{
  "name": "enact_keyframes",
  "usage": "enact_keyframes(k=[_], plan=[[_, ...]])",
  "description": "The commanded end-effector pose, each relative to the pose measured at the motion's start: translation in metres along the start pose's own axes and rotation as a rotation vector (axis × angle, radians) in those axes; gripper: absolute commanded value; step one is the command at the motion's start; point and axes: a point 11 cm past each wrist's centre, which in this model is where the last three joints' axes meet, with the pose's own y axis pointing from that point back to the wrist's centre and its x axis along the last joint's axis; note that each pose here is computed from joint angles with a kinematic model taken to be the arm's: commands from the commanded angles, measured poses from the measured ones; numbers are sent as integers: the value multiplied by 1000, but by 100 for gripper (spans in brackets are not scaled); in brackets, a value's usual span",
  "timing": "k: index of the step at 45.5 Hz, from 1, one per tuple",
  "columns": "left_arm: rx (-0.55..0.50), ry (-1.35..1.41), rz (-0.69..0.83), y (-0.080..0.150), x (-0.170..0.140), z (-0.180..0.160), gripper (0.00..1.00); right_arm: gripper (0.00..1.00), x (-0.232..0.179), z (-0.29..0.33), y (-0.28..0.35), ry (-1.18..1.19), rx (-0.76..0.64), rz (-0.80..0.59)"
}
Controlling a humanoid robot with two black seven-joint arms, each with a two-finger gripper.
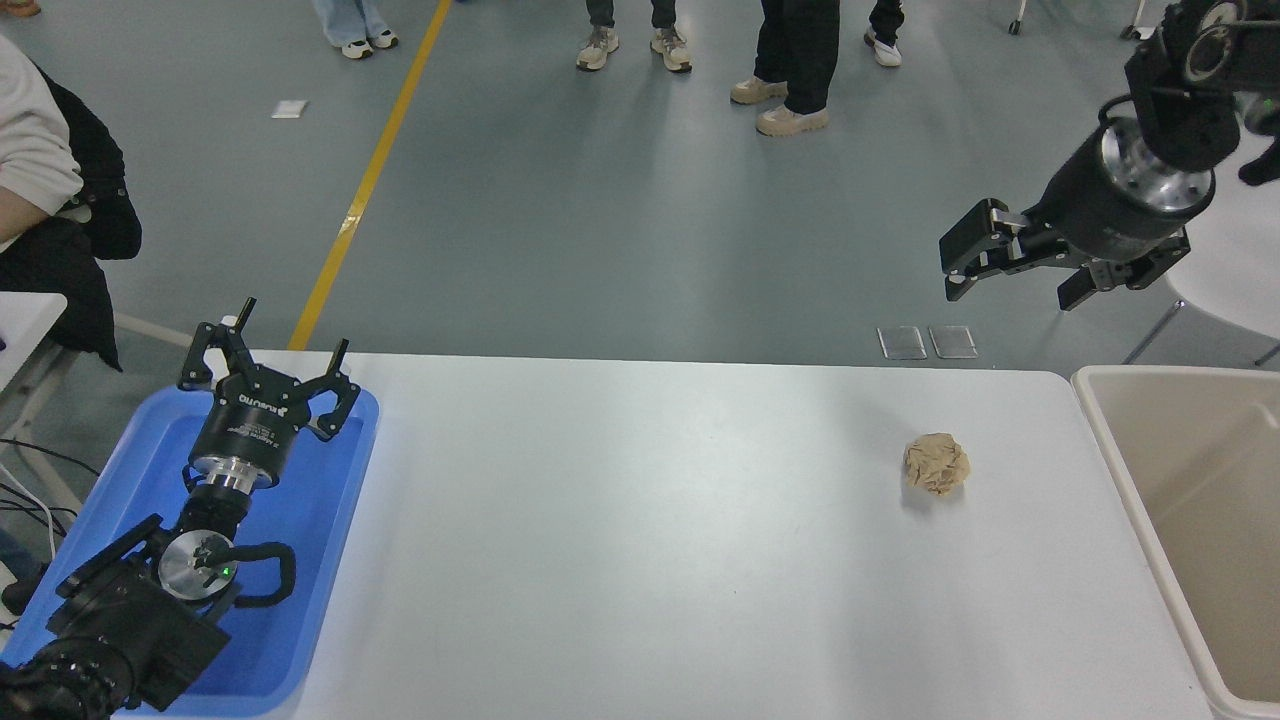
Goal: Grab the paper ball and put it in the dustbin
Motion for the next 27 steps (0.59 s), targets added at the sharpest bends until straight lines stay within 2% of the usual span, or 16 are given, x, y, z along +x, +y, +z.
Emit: enact_keyframes(k=[1, 10, 19, 27], plan=[[0, 0, 0, 0, 0, 0, 100, 100, 11, 17, -36, -86, 14, 78], [1, 2, -2, 0, -1, -1, 100, 100, -5, 26, -69, -123, 10, 75], [-1, 1, 0, 0, 0, 0, 100, 100, -45, 19, -139, -90, -41, 135], [0, 0, 0, 0, 0, 0, 100, 100, -63, 13, -171, -80, -46, 143]])
